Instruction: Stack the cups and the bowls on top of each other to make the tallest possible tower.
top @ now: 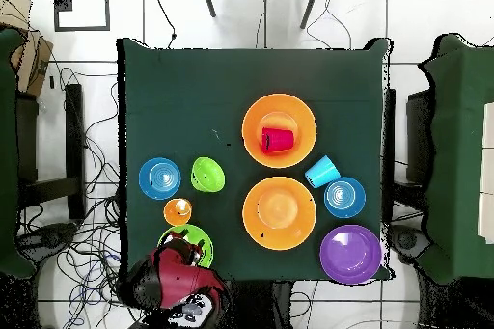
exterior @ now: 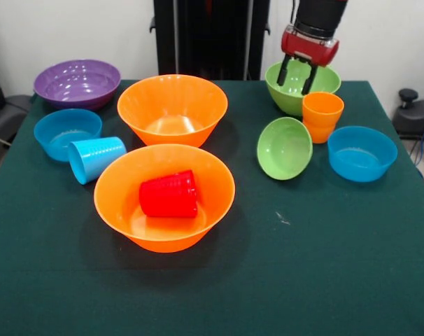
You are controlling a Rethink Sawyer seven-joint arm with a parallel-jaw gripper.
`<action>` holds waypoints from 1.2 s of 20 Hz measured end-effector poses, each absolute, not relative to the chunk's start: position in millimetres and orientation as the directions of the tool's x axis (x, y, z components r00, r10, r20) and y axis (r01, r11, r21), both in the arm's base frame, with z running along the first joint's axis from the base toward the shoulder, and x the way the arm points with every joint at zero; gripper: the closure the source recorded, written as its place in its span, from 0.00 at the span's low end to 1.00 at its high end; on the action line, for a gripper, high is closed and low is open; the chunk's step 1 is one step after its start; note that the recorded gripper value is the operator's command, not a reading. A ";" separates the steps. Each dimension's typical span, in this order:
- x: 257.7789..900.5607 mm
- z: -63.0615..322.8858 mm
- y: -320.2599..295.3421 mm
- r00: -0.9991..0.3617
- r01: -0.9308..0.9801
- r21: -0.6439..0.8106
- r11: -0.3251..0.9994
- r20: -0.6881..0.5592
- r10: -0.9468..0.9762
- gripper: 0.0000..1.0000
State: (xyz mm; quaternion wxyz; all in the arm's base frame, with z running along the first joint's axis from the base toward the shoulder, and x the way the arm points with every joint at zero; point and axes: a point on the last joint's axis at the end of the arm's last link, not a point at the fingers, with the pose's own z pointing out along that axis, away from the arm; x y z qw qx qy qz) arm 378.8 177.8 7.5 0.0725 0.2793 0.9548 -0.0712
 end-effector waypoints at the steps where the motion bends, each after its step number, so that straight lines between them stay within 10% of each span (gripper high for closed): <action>1: 382.2 11.6 179.1 -0.831 0.545 -0.086 0.834 -0.186 0.524 0.00; 24: 397.4 28.5 190.1 -0.823 0.549 -0.036 0.835 -0.195 0.533 0.00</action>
